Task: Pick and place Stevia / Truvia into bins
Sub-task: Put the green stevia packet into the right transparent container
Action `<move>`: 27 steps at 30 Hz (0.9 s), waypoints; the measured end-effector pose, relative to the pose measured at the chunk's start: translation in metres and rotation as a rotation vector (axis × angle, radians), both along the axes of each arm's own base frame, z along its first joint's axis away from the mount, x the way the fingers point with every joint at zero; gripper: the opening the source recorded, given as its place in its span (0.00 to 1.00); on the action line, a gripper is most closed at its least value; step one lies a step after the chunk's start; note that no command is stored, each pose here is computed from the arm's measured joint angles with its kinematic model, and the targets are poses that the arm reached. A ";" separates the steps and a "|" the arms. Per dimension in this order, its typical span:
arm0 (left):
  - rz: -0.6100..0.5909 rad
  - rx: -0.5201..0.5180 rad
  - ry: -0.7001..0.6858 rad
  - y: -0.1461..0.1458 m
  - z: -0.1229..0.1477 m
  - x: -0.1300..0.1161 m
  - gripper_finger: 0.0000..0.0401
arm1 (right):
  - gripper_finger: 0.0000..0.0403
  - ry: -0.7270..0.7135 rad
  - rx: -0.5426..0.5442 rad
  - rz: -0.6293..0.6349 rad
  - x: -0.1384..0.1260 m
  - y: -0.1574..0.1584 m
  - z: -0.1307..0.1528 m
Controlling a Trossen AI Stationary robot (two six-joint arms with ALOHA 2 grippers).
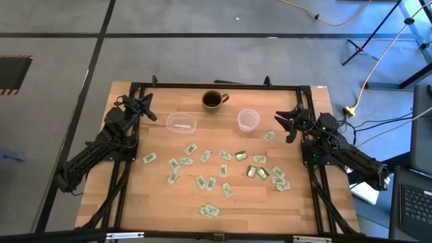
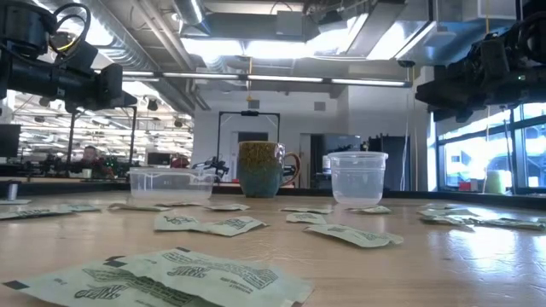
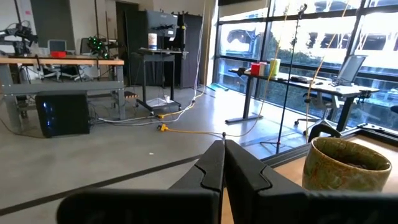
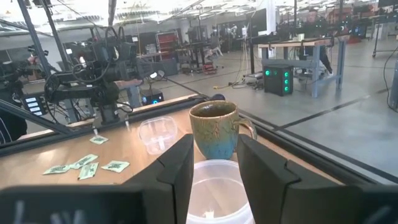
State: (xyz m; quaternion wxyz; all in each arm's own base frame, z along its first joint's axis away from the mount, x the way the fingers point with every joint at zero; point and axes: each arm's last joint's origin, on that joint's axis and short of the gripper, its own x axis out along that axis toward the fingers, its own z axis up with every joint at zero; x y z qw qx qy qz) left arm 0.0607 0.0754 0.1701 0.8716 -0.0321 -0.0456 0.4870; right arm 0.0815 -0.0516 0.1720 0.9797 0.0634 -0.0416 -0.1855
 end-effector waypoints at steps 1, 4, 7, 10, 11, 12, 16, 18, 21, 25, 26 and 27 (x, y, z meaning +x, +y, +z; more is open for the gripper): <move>0.000 0.000 0.000 0.000 0.000 0.000 0.02 | 0.32 0.000 0.000 0.000 0.000 0.000 0.000; 0.000 0.000 0.000 0.000 0.000 0.000 0.01 | 0.32 -0.002 0.007 0.001 0.000 0.000 0.000; 0.000 0.000 0.000 0.000 0.000 0.000 0.02 | 0.32 -0.014 0.015 0.015 0.000 0.000 0.001; 0.000 0.000 0.000 0.000 0.000 0.000 0.01 | 0.32 -0.069 -0.038 0.041 0.000 0.002 0.008; -0.001 0.000 0.000 0.000 0.000 0.000 0.02 | 0.32 -0.078 -0.066 0.047 0.000 0.003 0.012; -0.001 0.000 0.000 0.000 0.000 0.000 0.02 | 0.32 -0.082 -0.095 0.055 -0.001 0.005 0.016; 0.000 0.000 0.000 0.000 0.000 0.000 0.01 | 0.32 -0.134 -0.171 0.097 -0.004 0.012 0.042; 0.000 0.000 0.000 0.000 0.000 0.000 0.02 | 0.32 -0.161 -0.187 0.130 -0.005 0.017 0.057; 0.000 0.000 0.000 0.000 0.000 0.000 0.01 | 0.32 -0.170 -0.237 0.171 -0.005 0.021 0.081; 0.000 0.000 0.000 0.000 0.000 0.000 0.01 | 0.32 -0.121 -0.296 0.216 0.006 0.022 0.113; -0.001 0.000 0.000 0.000 0.000 0.000 0.01 | 0.32 -0.103 -0.309 0.229 0.011 0.021 0.121; 0.000 0.000 0.000 0.000 0.000 0.000 0.01 | 0.32 -0.086 -0.323 0.242 0.017 0.020 0.129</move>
